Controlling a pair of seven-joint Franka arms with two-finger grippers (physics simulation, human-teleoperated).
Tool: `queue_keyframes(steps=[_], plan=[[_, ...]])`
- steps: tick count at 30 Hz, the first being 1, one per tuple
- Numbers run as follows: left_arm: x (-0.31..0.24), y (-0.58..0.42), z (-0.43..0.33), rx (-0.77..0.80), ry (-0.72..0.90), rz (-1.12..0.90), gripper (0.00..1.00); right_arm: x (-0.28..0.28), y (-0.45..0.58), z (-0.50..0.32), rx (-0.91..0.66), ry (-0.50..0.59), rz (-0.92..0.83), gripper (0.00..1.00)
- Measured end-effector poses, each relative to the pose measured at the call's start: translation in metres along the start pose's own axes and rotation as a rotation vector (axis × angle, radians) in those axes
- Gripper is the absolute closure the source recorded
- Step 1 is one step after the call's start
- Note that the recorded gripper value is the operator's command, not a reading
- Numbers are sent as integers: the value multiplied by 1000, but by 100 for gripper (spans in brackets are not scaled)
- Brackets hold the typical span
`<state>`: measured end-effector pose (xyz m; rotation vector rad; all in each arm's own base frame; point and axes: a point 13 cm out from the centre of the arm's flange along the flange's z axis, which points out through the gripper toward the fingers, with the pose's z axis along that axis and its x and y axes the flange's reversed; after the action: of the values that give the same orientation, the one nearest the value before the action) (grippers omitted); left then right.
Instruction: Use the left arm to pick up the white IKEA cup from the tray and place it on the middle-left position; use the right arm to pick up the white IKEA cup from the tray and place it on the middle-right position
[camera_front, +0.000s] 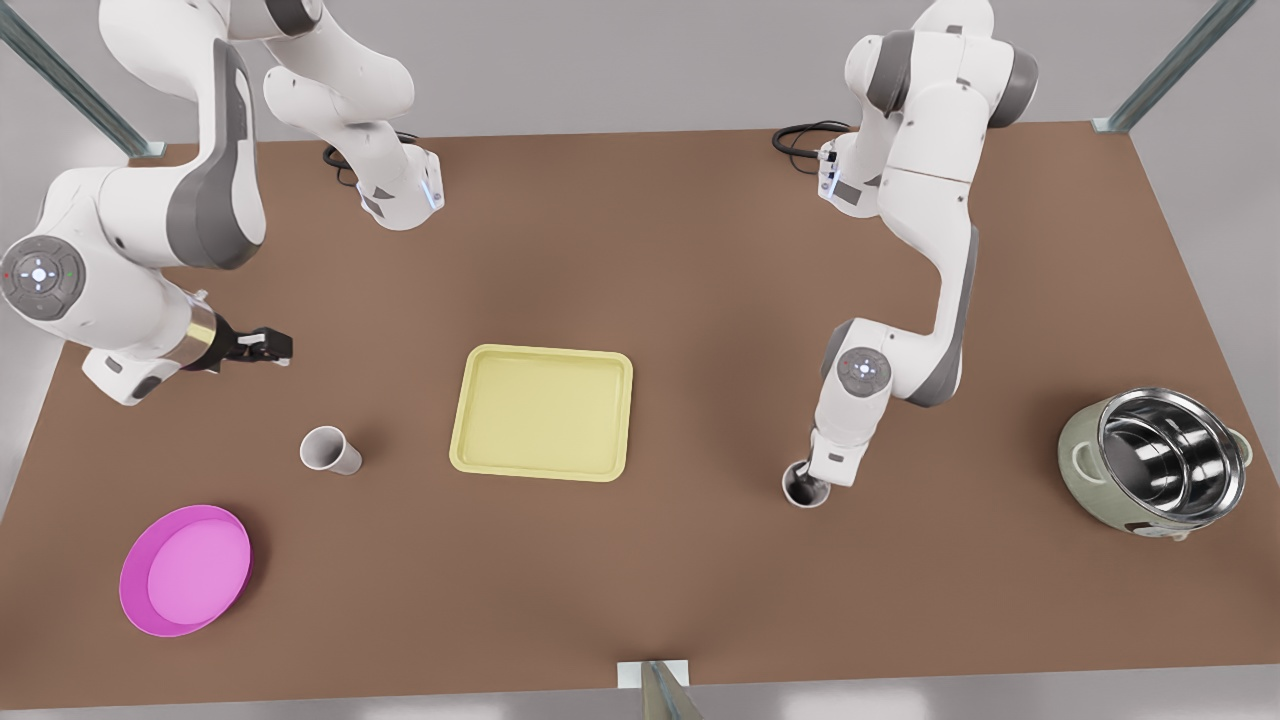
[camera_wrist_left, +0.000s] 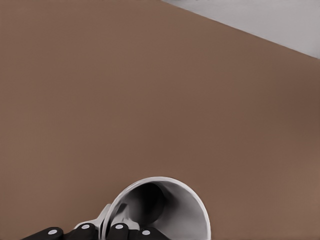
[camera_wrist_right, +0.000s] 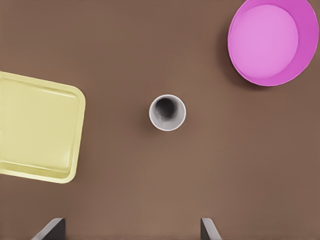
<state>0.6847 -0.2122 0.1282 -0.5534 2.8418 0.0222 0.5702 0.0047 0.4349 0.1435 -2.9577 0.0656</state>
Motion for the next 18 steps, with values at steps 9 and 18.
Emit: queue_keyframes(steps=[9,18], plan=[[-16,-2,9,50,-50,98,0,4,-10,-2,-1,10,30,0],[-98,-41,-257,135,-138,186,0,8,-38,-10,-21,-4,87,0]])
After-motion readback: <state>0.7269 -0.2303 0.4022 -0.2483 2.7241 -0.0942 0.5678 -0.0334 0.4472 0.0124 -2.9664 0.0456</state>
